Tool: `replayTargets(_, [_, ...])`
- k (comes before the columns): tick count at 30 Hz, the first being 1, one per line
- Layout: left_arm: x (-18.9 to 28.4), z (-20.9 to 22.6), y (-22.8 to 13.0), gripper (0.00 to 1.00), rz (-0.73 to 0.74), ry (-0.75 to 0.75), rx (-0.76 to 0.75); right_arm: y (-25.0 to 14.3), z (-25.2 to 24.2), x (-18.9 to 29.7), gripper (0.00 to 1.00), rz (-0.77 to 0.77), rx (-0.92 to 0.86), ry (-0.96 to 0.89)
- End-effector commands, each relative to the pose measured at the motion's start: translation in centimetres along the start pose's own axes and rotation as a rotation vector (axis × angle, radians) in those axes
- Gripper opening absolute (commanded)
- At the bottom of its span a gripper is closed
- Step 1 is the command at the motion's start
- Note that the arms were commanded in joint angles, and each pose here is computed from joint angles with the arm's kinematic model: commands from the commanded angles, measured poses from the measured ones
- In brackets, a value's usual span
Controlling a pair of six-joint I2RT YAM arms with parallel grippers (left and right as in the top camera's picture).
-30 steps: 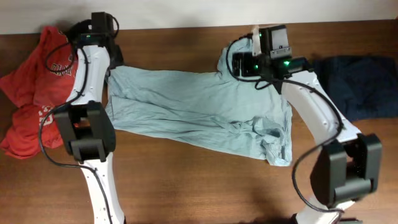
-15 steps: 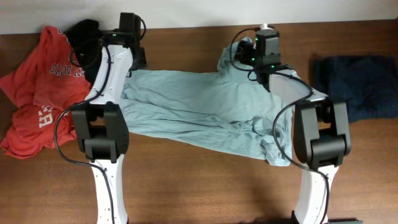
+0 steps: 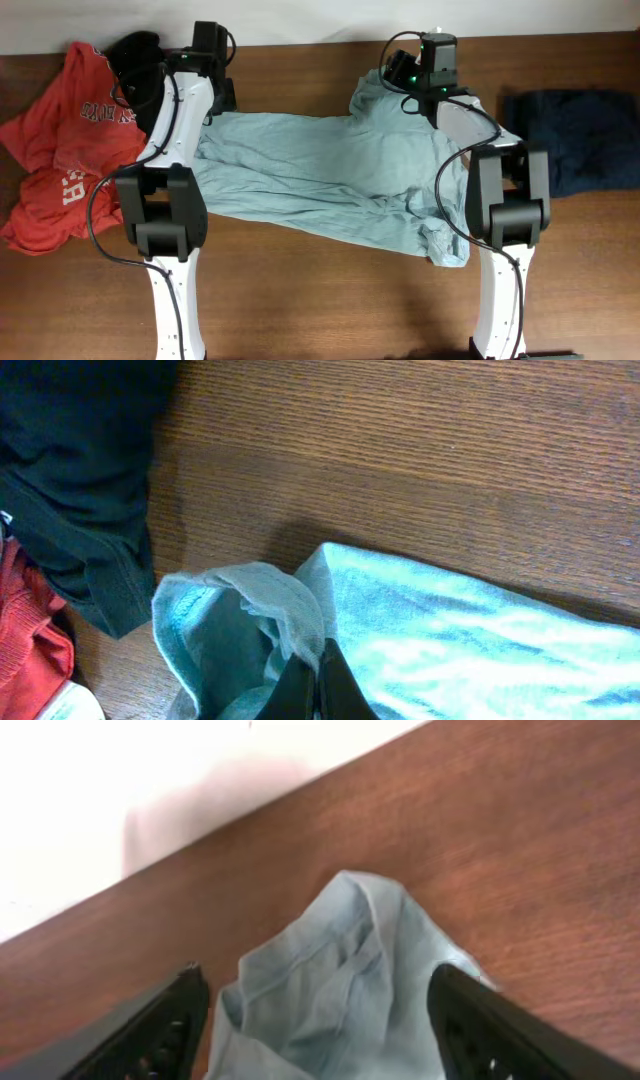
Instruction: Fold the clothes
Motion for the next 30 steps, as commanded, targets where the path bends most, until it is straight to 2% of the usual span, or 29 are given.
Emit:
replayTargets(1, [-0.1,0.1,0.4,0.01,-0.006,-0.008,0.009,-0.2,-0.1,-0.5,0.7,0.005,-0.009,-0.014])
replayTargets(27, [-0.1,0.3,0.4,0.01,-0.013,0.01,0.01,-2.7,-0.6,-3.4,0.55,-0.058,-0.002,-0.08])
replayTargets(30, [-0.1,0.3,0.4,0.01,-0.013,0.011,0.01,-3.1,-0.9,-3.7,0.47,-0.056,-0.009,-0.09])
Point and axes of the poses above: each gripper's point midway between its finger pads, its own x axis back along the fingers, its own z axis along the line the jaws close on, y = z × x, the point moved 9 cm from there along x, back along the fingers, and after that the axes turned 1 degree about x, right-handed, at the moved point
